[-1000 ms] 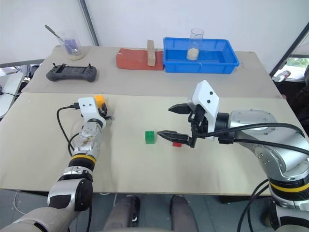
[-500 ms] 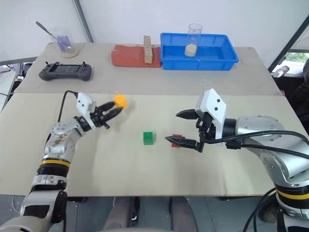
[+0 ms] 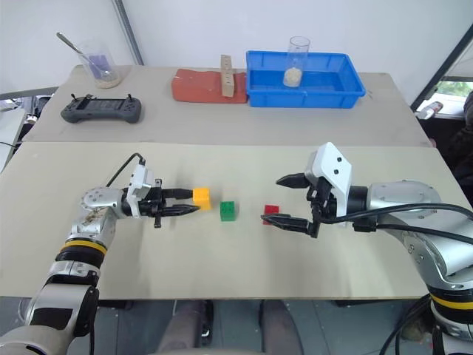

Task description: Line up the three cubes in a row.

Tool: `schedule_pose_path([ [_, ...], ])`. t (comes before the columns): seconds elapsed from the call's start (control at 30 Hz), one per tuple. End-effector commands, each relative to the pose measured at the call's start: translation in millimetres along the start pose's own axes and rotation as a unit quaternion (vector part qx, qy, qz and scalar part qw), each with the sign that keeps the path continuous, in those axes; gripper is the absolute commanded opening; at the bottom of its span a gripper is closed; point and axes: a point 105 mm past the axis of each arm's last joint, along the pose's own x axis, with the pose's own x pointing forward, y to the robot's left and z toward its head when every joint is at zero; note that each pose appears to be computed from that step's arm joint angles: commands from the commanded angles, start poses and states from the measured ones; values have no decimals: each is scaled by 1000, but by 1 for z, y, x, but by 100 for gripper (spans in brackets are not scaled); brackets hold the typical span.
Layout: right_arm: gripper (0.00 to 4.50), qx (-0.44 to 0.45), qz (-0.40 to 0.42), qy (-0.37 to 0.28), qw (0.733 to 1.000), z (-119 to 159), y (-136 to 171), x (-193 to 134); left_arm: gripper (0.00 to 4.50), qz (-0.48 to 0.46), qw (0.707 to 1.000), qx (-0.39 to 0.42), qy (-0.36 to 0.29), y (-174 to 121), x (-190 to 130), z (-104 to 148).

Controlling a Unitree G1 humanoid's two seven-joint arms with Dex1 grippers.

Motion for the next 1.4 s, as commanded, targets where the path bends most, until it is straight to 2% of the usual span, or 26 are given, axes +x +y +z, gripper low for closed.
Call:
schedule_pose_path([
  [0.03, 450, -37, -13, -15, 999, 13, 0, -8, 127, -11, 999, 25, 21, 2, -8, 1],
  [0.27, 450, -36, -12, -16, 999, 15, 5, -8, 127, 9, 998, 34, 52, 12, -22, -6],
  [0.6, 450, -35, -11, -19, 999, 16, 5, -5, 127, 15, 995, 34, 98, 7, -43, -18],
  [0.97, 450, -37, -8, -20, 999, 18, 5, -2, 127, 21, 993, 28, 109, 10, -44, -24],
  [1.03, 450, -37, -8, -21, 999, 18, 4, -2, 229, 22, 993, 27, 111, 11, -45, -24],
  [1.2, 450, -37, -8, -20, 999, 17, 4, -2, 445, 25, 993, 30, 113, 14, -46, -20],
  [1.4, 450, -35, -13, -16, 999, 14, 3, -7, 445, 43, 992, 47, 106, 19, -60, -2],
])
